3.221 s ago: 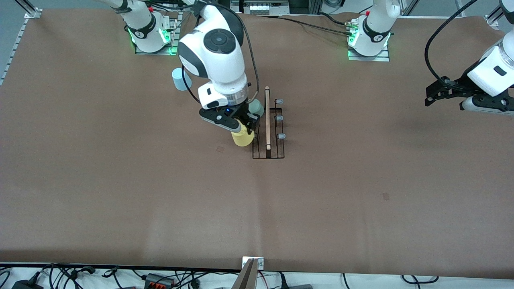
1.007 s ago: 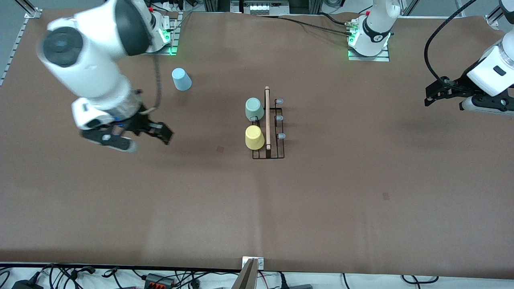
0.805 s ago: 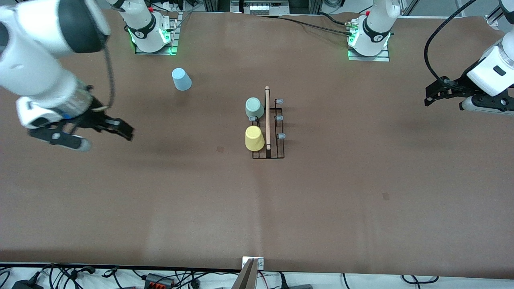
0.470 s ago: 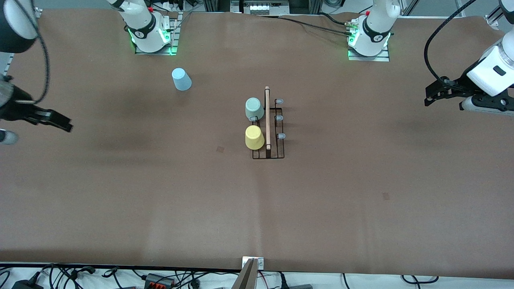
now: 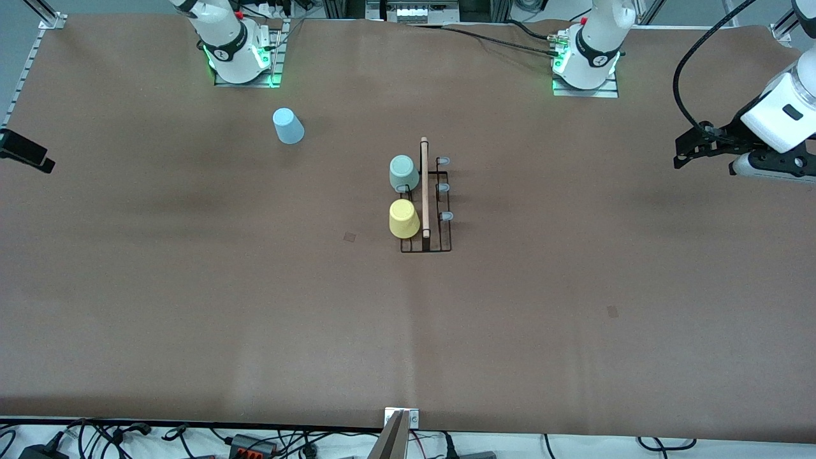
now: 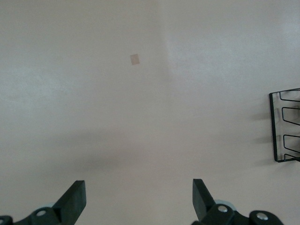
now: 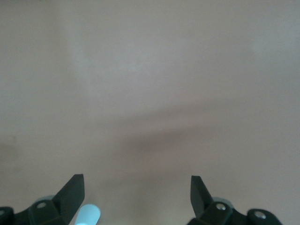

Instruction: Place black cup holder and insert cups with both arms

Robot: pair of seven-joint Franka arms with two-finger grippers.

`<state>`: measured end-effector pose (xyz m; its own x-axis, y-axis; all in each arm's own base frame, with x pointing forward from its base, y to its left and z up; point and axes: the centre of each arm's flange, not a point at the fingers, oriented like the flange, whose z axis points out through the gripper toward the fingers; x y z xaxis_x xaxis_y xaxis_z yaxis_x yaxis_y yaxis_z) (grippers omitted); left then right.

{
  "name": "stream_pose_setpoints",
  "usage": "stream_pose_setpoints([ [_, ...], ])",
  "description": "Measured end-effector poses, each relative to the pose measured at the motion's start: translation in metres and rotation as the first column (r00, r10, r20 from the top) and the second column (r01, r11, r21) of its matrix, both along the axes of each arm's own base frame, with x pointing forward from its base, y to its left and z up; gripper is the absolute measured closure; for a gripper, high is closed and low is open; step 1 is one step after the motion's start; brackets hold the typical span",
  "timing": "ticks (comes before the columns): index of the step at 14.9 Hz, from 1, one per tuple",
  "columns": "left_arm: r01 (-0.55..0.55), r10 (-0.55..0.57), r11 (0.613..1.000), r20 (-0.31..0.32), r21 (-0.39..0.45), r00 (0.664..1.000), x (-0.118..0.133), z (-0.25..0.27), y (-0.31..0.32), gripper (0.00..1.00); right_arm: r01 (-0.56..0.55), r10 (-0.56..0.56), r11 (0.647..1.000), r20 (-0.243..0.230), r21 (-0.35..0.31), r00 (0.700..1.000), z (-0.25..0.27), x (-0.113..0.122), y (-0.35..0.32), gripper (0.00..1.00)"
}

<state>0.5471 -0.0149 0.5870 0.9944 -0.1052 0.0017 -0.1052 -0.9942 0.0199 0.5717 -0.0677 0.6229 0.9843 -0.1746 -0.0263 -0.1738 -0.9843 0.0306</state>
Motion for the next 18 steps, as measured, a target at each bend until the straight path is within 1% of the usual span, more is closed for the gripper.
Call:
stream_pose_setpoints([
  [2,0.000,0.000,1.000,0.000,0.000,1.000,0.000,0.000,0.000,0.00,-0.002,0.003,1.000,-0.035,0.019,0.999,-0.007,-0.001,0.003,0.00],
  [6,0.000,0.000,1.000,0.000,0.000,1.000,0.000,0.000,0.000,0.00,-0.024,0.025,1.000,-0.054,0.018,0.998,-0.016,0.004,0.015,0.00],
  [8,0.000,0.000,1.000,0.000,0.000,1.000,0.000,0.000,0.000,0.00,-0.035,0.036,0.999,-0.051,0.016,0.998,-0.017,0.006,0.021,0.00],
  [11,0.000,0.000,1.000,0.000,0.000,1.000,0.000,0.000,0.000,0.00,-0.040,0.041,0.999,-0.029,0.013,0.999,-0.018,0.009,0.024,0.00],
  [18,0.000,0.000,1.000,-0.007,0.000,1.000,-0.001,-0.001,0.000,0.00,-0.051,0.052,0.999,-0.021,0.012,0.998,-0.017,0.011,0.029,0.00],
])
